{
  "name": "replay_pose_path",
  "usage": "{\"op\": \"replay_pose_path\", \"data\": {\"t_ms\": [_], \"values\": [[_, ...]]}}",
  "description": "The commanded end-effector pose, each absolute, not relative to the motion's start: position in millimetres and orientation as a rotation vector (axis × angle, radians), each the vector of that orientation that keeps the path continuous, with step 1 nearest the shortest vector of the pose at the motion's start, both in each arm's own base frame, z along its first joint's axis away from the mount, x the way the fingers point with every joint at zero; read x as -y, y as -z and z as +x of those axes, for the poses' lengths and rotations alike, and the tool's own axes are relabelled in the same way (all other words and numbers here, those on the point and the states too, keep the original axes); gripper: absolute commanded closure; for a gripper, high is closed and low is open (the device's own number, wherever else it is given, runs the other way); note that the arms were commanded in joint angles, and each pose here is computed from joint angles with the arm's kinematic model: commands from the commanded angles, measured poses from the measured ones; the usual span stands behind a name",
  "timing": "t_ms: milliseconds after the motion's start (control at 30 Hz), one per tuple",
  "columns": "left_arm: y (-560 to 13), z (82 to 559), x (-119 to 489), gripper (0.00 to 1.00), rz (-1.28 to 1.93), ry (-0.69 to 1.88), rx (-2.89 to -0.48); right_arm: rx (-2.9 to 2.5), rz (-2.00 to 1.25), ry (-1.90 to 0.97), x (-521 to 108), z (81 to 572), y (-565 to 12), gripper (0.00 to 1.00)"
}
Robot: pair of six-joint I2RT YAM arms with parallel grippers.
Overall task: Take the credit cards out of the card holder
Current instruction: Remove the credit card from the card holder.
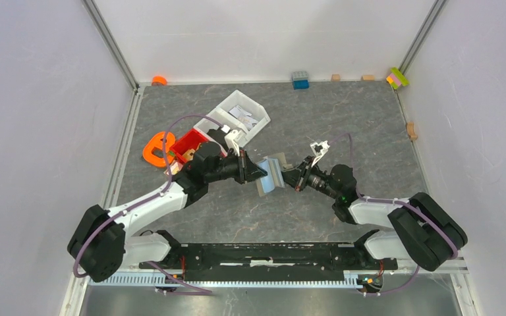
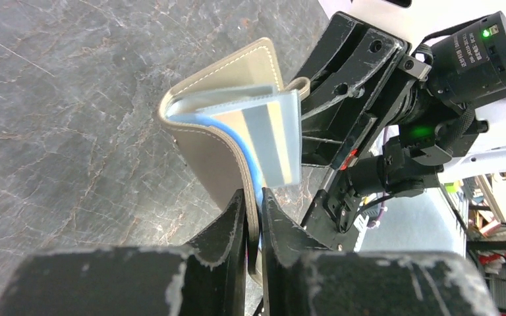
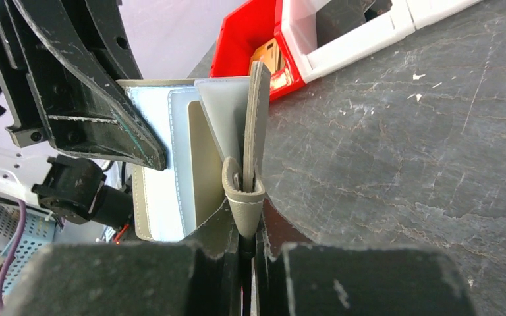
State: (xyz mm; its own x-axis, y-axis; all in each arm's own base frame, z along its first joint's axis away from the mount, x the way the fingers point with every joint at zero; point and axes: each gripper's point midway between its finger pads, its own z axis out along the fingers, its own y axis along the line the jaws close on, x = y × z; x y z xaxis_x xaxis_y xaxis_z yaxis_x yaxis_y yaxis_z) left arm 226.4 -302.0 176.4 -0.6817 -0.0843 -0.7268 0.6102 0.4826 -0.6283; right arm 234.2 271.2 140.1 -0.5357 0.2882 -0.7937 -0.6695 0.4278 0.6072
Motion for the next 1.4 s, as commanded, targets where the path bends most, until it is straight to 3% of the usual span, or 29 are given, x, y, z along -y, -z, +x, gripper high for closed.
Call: {"op": "replay_pose_path", "data": {"t_ms": [0, 300, 500, 567, 700, 1033, 1133, 1233, 1367], "values": [[-206, 244, 292, 0.92, 0.398, 1.148, -1.875, -1.658, -0.322, -1.320, -268, 231, -160, 1.00], [-179, 268, 268, 0.92, 0.244, 0.958, -2.007, -1.638, -0.279, -1.360, -261, 231, -163, 1.00], [-171, 271, 272, 0.88, 0.244, 0.993, -2.055, -1.631, -0.282, -1.328, -257, 232, -163, 1.00], [-177, 267, 277, 0.81, 0.269, 1.042, -2.028, -1.627, -0.284, -1.329, -258, 232, -165, 1.00], [-190, 255, 290, 0.57, 0.343, 1.171, -1.956, -1.618, -0.297, -1.335, -259, 231, -167, 1.00], [-186, 245, 311, 0.45, 0.428, 1.323, -1.981, -1.579, -0.329, -1.347, -261, 227, -176, 1.00], [-189, 242, 313, 0.36, 0.441, 1.354, -1.959, -1.604, -0.326, -1.303, -261, 231, -172, 1.00], [-192, 238, 315, 0.43, 0.460, 1.378, -1.938, -1.623, -0.339, -1.252, -263, 233, -169, 1.00], [-190, 239, 317, 0.75, 0.463, 1.387, -1.950, -1.676, -0.348, -1.154, -267, 238, -160, 1.00]]}}
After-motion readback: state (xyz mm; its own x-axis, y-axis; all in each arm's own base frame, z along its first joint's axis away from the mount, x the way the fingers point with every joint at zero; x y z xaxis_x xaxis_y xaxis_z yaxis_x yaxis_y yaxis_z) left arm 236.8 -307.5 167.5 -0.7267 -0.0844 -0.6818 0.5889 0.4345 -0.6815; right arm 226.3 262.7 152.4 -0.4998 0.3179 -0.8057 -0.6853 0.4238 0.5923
